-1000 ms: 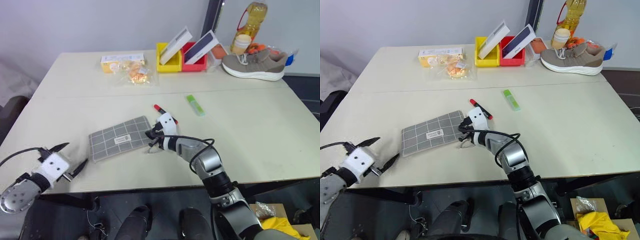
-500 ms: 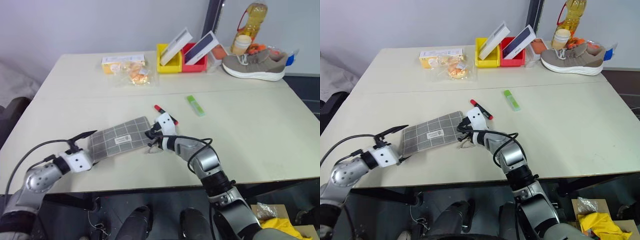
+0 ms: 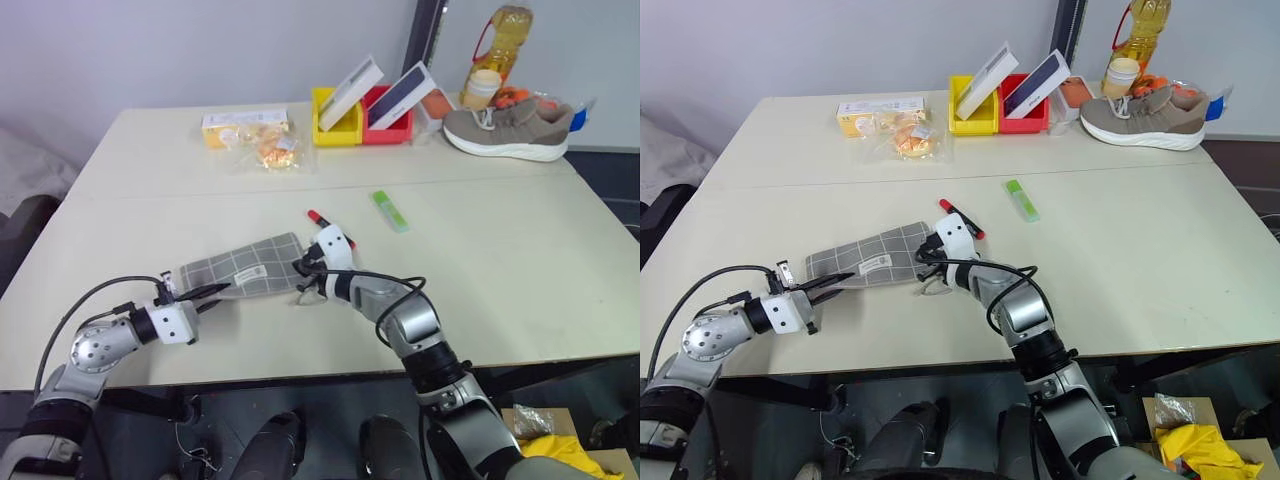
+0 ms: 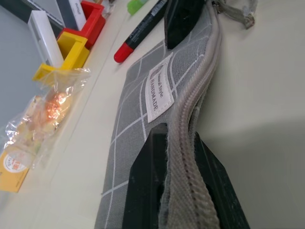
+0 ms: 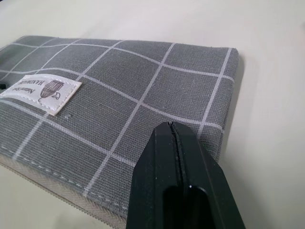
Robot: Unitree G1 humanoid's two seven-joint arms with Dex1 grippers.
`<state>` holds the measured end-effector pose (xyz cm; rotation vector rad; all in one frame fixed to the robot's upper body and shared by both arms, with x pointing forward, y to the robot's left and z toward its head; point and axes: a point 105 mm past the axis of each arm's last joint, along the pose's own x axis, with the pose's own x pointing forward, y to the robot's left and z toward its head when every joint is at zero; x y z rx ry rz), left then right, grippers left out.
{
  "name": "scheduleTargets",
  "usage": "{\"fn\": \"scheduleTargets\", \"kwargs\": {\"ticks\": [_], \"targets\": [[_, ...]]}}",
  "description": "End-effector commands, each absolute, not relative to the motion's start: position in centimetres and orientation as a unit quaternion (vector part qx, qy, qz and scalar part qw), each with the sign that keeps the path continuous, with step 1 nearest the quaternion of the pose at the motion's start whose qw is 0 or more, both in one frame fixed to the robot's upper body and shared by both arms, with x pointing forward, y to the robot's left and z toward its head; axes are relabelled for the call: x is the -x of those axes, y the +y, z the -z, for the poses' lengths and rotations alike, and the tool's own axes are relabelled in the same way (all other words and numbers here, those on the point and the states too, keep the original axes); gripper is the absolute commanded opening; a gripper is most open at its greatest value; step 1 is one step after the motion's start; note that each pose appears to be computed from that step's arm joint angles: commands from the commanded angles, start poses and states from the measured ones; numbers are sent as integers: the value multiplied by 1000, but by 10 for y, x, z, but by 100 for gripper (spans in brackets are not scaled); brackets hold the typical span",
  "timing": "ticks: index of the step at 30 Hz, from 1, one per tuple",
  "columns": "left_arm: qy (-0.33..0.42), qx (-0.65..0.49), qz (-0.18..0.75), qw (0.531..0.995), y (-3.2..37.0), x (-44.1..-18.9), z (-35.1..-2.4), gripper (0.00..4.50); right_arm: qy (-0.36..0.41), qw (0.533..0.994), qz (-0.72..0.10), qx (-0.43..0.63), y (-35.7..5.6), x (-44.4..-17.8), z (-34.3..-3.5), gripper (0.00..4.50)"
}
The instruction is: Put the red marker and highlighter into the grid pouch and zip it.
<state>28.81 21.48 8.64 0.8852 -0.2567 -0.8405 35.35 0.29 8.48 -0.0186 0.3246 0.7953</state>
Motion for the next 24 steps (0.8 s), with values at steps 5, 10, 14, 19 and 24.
{"fn": "scheduleTargets", "kwargs": {"ticks": [5,10,14,19,24], "targets": [[-91,-303,360,878,199,-287,-90,0,78,919,-384,29,-16,-362,-121,55],[-90,-238,296,921,193,-282,-106,0,26,919,-393,26,-45,-358,-159,283],[-96,-208,256,939,191,-277,-115,0,15,912,-408,24,-58,-347,-174,442],[-111,-190,243,945,181,-277,-125,0,43,908,-415,30,-62,-341,-165,442],[-118,-188,251,942,171,-281,-128,0,59,917,-393,33,-61,-350,-156,442]]}}
